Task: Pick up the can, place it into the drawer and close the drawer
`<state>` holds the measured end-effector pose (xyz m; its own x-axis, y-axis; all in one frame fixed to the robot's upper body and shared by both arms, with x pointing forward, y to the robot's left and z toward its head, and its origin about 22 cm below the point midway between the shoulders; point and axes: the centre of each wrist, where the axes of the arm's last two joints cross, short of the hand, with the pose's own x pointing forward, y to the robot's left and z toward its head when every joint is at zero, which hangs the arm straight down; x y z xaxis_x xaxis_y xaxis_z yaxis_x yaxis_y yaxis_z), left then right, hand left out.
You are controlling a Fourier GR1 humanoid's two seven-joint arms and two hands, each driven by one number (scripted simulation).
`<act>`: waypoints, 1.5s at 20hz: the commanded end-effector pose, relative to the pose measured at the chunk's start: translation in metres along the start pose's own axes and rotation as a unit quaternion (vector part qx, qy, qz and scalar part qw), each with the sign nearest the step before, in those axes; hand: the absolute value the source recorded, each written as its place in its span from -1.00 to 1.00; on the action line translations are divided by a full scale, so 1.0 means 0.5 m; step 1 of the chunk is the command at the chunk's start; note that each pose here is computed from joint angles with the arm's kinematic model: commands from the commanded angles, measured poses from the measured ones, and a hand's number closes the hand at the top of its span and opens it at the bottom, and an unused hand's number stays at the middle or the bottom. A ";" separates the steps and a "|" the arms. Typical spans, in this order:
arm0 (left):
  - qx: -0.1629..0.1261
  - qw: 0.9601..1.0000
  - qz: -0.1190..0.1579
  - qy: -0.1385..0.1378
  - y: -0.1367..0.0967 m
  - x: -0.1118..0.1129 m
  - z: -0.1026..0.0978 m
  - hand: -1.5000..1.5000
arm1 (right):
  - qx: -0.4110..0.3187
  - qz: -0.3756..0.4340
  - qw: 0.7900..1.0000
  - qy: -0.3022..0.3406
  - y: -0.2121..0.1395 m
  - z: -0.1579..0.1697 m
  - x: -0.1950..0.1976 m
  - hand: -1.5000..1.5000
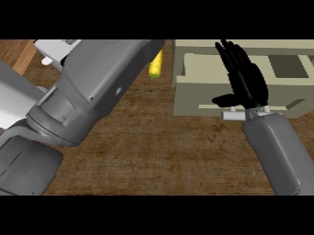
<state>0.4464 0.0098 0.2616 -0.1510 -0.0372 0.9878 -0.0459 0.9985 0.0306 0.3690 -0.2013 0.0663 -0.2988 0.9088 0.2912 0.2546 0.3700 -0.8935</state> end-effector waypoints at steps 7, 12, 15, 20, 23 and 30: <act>0.009 1.000 -0.009 0.014 0.074 0.001 -0.019 -1.00 | -0.074 0.050 0.995 0.033 0.043 -0.087 -0.020 -1.00; 0.015 1.000 -0.009 0.009 0.098 -0.016 -0.019 -1.00 | -0.090 0.067 0.993 0.026 0.025 -0.150 -0.003 -1.00; 0.005 1.000 -0.010 0.006 0.117 -0.013 -0.016 -1.00 | -0.105 0.072 0.991 0.031 0.031 -0.166 0.014 -1.00; -0.009 1.000 -0.005 0.017 0.164 -0.012 -0.015 -1.00 | -0.111 0.078 0.990 0.034 0.012 -0.188 0.006 -1.00; -0.001 1.000 -0.009 0.012 0.154 -0.004 -0.008 -1.00 | -0.121 0.071 0.990 0.032 -0.029 -0.224 0.019 -1.00; -0.011 1.000 -0.004 0.007 0.183 -0.029 0.008 -1.00 | -0.129 0.004 0.991 0.023 -0.057 -0.257 0.054 -1.00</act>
<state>0.4441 0.0942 0.2523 -0.1286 -0.0510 0.9904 -0.0316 0.9984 0.0473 0.4616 -0.1783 0.1014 -0.2030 0.9568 0.2081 0.4060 0.2757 -0.8713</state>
